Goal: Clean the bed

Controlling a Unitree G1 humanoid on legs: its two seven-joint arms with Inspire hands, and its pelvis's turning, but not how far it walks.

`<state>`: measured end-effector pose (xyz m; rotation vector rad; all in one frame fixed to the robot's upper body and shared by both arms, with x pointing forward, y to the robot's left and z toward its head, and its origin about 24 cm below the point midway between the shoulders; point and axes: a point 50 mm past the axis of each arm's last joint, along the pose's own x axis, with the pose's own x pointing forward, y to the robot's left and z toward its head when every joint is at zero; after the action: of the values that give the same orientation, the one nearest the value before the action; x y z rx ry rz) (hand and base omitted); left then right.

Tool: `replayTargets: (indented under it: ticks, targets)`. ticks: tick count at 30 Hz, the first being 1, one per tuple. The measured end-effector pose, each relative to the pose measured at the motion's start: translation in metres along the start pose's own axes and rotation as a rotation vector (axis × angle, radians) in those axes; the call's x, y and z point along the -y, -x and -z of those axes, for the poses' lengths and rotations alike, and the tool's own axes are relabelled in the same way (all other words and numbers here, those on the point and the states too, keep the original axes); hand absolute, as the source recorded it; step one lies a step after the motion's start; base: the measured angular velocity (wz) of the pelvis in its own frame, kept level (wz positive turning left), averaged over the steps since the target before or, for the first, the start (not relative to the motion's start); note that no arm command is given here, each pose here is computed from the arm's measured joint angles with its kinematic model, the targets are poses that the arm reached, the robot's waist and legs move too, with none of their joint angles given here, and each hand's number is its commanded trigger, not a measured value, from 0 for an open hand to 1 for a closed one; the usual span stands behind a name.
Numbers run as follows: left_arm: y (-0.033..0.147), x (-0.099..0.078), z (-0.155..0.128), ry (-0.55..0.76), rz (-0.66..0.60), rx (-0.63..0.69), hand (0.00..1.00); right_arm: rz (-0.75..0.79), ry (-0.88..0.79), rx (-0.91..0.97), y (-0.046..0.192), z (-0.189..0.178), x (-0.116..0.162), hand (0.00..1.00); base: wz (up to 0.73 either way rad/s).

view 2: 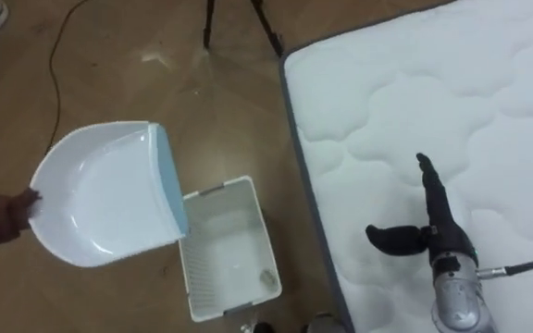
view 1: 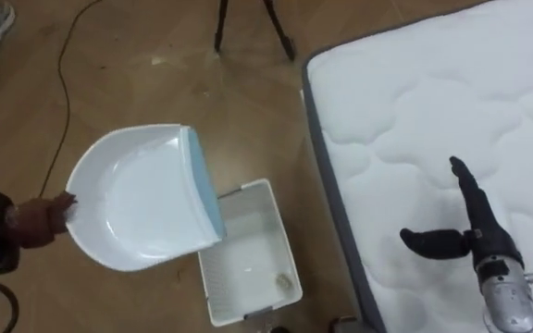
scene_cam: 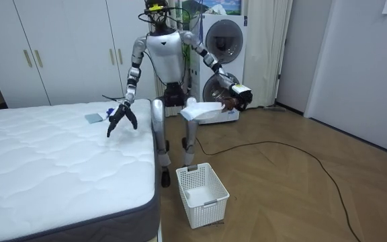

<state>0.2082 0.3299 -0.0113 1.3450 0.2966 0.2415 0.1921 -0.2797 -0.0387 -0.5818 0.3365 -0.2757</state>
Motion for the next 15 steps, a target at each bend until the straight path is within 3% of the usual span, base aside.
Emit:
replayTargets:
  ticks: [4,8,13,15]
  targets:
    - [0.021,0.01,-0.022,0.127,-0.024,0.052,1.0,0.048,-0.079,0.008,0.007,-0.005,0.003,0.0,-0.71]
    - [0.034,0.024,-0.032,0.196,-0.001,0.042,1.0,0.039,-0.104,-0.006,0.009,-0.005,-0.005,0.0,-1.26]
    - [0.024,0.017,-0.048,0.334,-0.054,0.049,1.0,0.079,-0.123,-0.069,0.015,0.004,-0.006,0.0,-1.11]
    - [0.02,0.012,-0.051,0.372,-0.079,0.052,1.0,0.087,-0.14,-0.054,0.013,0.0,-0.008,0.0,-1.66]
